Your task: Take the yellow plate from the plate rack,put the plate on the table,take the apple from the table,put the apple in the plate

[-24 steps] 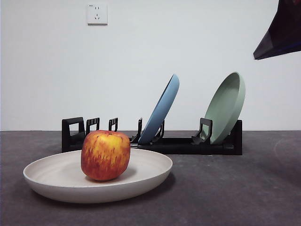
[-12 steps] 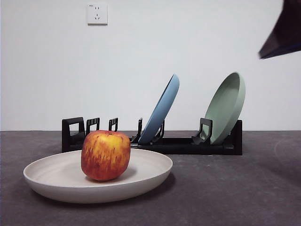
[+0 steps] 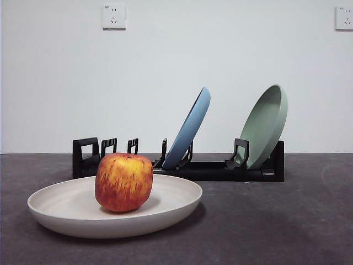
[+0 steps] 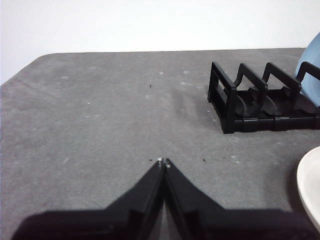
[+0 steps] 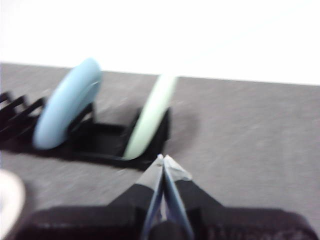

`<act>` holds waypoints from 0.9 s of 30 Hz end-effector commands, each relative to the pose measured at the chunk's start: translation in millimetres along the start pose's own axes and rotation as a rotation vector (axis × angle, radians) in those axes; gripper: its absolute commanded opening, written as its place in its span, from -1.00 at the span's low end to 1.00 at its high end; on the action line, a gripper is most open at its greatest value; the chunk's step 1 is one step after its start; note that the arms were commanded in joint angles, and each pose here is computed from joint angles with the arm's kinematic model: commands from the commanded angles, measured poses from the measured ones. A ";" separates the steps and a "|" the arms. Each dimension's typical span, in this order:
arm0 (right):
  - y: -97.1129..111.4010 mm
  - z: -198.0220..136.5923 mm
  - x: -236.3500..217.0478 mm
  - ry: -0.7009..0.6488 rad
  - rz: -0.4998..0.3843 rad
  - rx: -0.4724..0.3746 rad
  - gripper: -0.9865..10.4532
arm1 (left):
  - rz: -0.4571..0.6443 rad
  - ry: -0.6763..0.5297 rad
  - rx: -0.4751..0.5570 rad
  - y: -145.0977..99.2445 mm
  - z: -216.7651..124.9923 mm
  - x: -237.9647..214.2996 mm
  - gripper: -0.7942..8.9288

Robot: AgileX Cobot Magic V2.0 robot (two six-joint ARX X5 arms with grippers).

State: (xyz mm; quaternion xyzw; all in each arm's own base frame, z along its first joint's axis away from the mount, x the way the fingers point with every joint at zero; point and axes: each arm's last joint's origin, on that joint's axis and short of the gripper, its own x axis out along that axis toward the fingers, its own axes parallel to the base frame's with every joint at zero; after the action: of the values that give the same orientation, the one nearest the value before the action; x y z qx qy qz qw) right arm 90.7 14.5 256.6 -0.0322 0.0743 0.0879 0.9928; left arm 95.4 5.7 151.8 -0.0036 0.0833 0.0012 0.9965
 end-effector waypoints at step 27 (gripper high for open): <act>-5.1 -106.8 20.0 0.018 -0.074 0.078 -0.83 | 0.003 0.008 -0.007 0.3 -4.2 1.3 -0.84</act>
State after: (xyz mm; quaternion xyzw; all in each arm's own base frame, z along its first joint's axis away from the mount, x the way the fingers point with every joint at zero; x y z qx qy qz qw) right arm 95.2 4.2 153.3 -0.0024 0.0807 0.0467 0.9956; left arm 95.4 5.7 151.8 -0.0036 0.0833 0.0012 0.9965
